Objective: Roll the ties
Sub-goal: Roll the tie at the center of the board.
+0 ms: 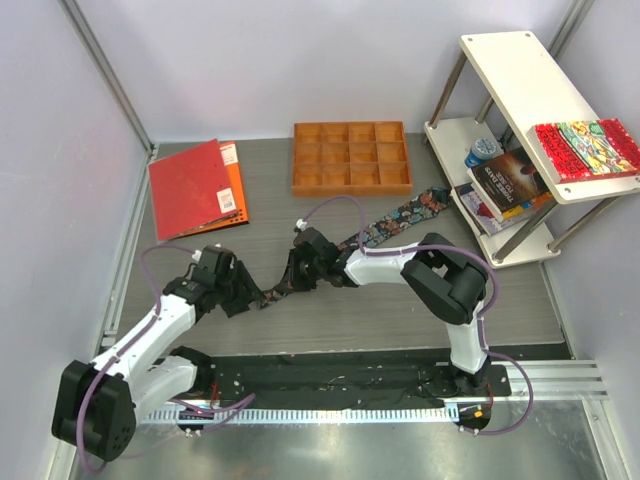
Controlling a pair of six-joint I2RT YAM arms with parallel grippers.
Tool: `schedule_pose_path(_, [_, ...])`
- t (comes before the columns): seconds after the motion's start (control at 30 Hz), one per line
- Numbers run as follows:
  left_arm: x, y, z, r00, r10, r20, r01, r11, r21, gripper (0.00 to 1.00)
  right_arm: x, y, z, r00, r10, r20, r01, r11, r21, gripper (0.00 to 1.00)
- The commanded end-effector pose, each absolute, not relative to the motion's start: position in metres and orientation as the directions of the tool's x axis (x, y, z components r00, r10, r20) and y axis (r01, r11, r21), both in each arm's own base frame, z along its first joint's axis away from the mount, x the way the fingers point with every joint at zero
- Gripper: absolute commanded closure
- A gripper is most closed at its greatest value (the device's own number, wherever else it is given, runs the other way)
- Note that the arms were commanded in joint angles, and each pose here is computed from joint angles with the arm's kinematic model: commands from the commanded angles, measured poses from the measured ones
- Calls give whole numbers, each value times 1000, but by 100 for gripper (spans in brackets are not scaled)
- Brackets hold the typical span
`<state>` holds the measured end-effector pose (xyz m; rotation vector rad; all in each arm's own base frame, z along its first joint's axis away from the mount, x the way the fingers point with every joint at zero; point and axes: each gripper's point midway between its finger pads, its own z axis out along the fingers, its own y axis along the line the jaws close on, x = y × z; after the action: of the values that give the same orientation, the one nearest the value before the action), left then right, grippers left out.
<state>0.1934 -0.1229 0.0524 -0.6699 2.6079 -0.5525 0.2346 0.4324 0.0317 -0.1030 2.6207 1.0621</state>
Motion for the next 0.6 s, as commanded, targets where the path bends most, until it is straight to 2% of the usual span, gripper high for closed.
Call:
schedule_pose_path(0.0, [201,-129,48,-798,-534,-279,-356,792,-497,48,239,431,26,-947,51,-317,-183,724,665,99])
schedule_pose_path(0.4, [208,-121,30,-770,-555,-316,-382,797,-468,50,237,430,19,-952,49,-301,-173,727,665,99])
schedule_pose_path(0.57, [212,-118,45,-729,-582,-360,-373,779,-505,50,236,430,19,-953,47,-300,-173,727,664,99])
